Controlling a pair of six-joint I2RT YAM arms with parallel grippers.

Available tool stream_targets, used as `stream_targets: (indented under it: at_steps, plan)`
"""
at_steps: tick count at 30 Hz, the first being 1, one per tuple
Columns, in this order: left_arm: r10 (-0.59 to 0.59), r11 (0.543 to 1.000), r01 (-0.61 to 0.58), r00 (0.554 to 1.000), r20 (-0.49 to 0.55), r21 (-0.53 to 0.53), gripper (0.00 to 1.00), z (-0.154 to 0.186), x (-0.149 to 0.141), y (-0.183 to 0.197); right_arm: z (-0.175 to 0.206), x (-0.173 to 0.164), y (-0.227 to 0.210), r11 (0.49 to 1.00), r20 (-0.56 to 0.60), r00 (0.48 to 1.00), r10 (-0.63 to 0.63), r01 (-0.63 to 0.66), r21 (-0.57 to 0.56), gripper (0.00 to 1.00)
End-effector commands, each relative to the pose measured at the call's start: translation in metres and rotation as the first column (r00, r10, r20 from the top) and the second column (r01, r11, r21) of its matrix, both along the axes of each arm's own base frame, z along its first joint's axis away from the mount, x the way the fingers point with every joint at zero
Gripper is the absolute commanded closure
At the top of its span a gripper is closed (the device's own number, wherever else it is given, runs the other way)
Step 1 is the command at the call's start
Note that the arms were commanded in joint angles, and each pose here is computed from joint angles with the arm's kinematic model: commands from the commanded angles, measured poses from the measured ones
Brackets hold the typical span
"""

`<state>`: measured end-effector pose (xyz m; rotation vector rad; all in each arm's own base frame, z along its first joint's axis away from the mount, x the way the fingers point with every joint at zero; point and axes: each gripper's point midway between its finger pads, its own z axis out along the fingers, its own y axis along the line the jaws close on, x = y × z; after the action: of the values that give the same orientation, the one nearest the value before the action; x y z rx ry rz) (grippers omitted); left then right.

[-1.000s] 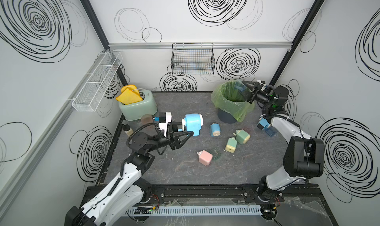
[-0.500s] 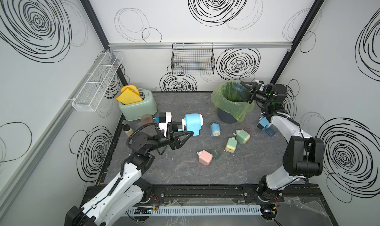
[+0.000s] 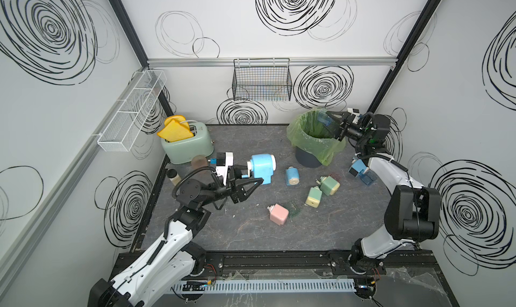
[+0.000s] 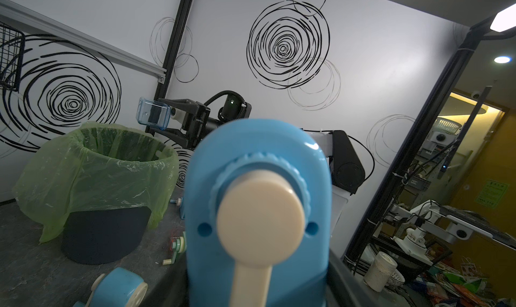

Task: Take out the pencil sharpener tray and clean the shavings
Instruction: Pour the shavings into the trash bin.

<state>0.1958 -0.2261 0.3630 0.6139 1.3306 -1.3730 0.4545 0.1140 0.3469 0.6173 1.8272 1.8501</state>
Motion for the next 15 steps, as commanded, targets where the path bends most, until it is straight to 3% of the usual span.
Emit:
stream_targets:
  at_steps: [1, 3, 7, 15]
  plan:
    - [0.028, 0.999, -0.026, 0.998, 0.062, -0.035, 0.84, 0.017, 0.0, 0.006, 0.013, -0.005, 0.0, 0.999, 0.05, 0.999, -0.005, 0.007, -0.041, 0.74]
    - [0.047, 0.999, -0.045, 0.997, 0.056, -0.027, 0.84, 0.015, 0.002, 0.007, 0.013, -0.007, 0.0, 0.997, 0.061, 0.997, -0.038, 0.042, -0.064, 0.74]
    - [0.071, 0.997, -0.07, 0.997, 0.032, -0.029, 0.83, 0.013, 0.011, 0.007, 0.027, -0.008, -0.002, 0.959, 0.183, 0.982, -0.051, 0.099, -0.264, 0.74]
    - [0.184, 0.983, -0.185, 0.982, -0.047, -0.018, 0.83, 0.005, 0.036, 0.015, 0.043, -0.043, 0.033, 0.809, 0.461, 0.887, 0.035, 0.246, -0.534, 0.74]
